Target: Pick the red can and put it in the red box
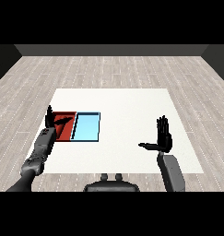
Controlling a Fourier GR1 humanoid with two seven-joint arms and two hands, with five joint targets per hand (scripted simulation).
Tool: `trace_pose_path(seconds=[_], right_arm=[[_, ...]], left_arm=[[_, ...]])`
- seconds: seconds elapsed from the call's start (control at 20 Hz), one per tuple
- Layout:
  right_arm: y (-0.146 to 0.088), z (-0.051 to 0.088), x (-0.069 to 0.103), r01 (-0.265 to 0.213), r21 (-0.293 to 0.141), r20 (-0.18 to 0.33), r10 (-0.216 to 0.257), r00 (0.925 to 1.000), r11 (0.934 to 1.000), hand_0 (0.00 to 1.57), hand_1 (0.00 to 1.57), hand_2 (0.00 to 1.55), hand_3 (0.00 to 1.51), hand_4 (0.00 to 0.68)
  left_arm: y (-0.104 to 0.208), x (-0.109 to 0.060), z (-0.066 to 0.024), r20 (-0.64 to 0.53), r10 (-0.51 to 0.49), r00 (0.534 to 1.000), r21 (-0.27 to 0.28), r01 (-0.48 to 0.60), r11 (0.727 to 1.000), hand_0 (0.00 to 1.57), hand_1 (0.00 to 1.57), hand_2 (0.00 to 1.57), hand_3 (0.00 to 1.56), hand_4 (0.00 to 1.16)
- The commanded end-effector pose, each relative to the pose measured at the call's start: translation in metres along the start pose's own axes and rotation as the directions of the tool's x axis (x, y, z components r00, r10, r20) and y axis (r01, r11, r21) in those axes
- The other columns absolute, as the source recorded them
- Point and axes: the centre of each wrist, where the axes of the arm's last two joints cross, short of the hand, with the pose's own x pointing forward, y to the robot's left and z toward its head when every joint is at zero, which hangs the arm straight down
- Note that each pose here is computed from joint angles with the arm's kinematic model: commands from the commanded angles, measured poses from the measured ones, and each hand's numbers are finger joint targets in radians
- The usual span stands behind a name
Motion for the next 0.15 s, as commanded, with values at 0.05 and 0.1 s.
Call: trace_pose_path(seconds=[0.05,0.1], right_arm=[[0.004,-0.002,0.000,0.012,0.034,0.004,-0.012,0.9999,0.9993,0.00,0.00,0.00,0.00,0.000],[0.000,0.008,-0.002,0.027,0.011,-0.010,-0.027,0.9996,0.9996,0.00,0.00,0.00,0.00,0.000]], left_arm=[[-0.035,0.035,0.0032,0.342,0.292,0.893,-0.104,-0.273,0.956,0.00,0.00,0.00,0.00,0.00],[-0.035,0.025,0.0104,0.366,0.314,0.876,-0.083,-0.305,0.949,0.00,0.00,0.00,0.00,0.00]])
